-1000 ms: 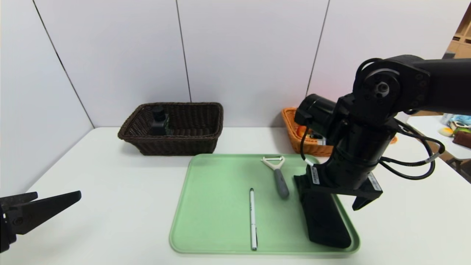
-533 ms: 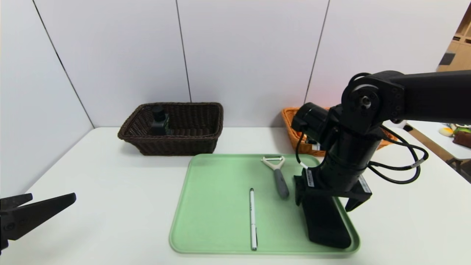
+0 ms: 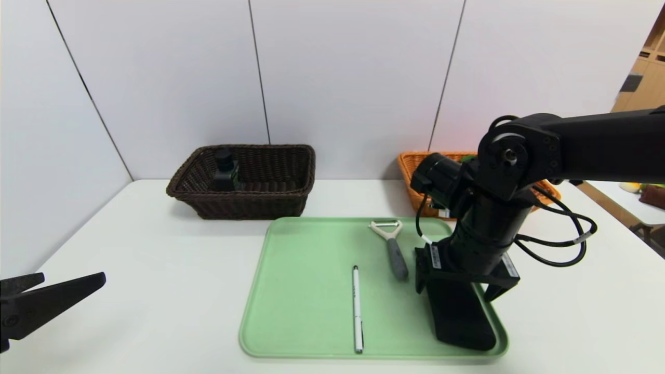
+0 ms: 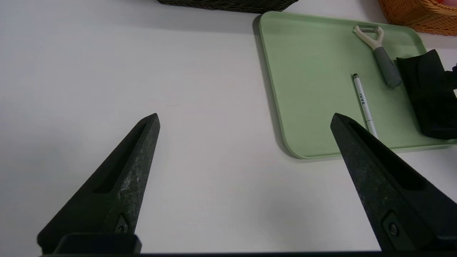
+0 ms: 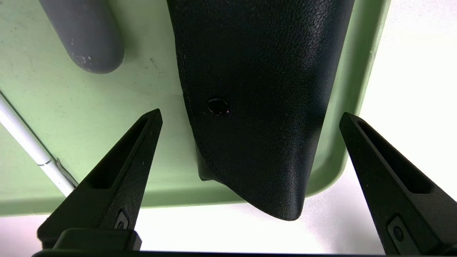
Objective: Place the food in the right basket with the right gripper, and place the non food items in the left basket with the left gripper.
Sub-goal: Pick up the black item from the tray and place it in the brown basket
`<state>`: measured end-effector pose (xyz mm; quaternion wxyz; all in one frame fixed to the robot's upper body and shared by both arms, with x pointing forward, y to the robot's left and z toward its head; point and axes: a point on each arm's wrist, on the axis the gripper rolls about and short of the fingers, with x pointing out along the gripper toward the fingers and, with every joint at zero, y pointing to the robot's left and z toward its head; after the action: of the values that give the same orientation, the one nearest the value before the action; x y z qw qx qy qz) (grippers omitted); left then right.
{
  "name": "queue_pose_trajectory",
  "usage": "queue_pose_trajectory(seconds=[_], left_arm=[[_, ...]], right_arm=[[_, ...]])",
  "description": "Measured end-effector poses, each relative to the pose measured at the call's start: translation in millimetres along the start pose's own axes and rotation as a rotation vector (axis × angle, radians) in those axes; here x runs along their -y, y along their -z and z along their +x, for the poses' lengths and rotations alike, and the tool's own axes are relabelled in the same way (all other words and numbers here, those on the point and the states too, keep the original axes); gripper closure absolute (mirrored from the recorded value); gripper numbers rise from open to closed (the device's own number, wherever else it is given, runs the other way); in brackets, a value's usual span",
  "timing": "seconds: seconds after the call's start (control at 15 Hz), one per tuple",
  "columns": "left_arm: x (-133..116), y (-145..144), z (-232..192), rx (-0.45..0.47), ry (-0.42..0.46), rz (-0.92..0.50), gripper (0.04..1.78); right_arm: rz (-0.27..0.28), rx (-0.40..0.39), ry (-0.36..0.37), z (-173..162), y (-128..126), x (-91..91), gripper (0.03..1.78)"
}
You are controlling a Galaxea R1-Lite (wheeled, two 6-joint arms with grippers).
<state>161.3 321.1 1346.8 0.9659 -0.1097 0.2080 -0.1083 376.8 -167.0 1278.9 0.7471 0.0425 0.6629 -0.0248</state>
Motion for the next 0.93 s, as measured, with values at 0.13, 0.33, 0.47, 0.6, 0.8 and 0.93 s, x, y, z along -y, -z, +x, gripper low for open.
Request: queue_pose_trajectory(seconds=[0.13, 0.33, 0.47, 0.6, 0.8, 0.93], left_arm=[[0.0, 0.0, 0.2, 0.000, -0.001, 0.000, 0.13], [0.0, -0.3, 0.2, 0.000, -0.001, 0.000, 0.13], [0.0, -0.4, 0.2, 0.000, -0.002, 0.000, 0.13], [0.1, -0.6, 0.1, 0.001, -0.001, 0.000, 0.13], [0.1, -0.8, 0.3, 0.001, -0.002, 0.000, 0.13], [0.1, -1.0, 0.3, 0.001, -0.002, 0.001, 0.13]], right_arm=[[-0.006, -0.001, 0.001, 1.2, -1.1, 0.4, 0.11], [-0.005, 0.002, 0.000, 3.4, -2.6, -0.2, 0.11], [-0.004, -0.006, -0.008, 4.0, -2.7, -0.5, 0.11], [-0.004, -0.015, -0.019, 4.5, -2.6, -0.9, 0.11], [-0.005, -0.017, -0.018, 5.4, -2.9, -1.1, 0.11], [-0.006, -0.018, -0.017, 6.0, -3.1, -1.3, 0.36]])
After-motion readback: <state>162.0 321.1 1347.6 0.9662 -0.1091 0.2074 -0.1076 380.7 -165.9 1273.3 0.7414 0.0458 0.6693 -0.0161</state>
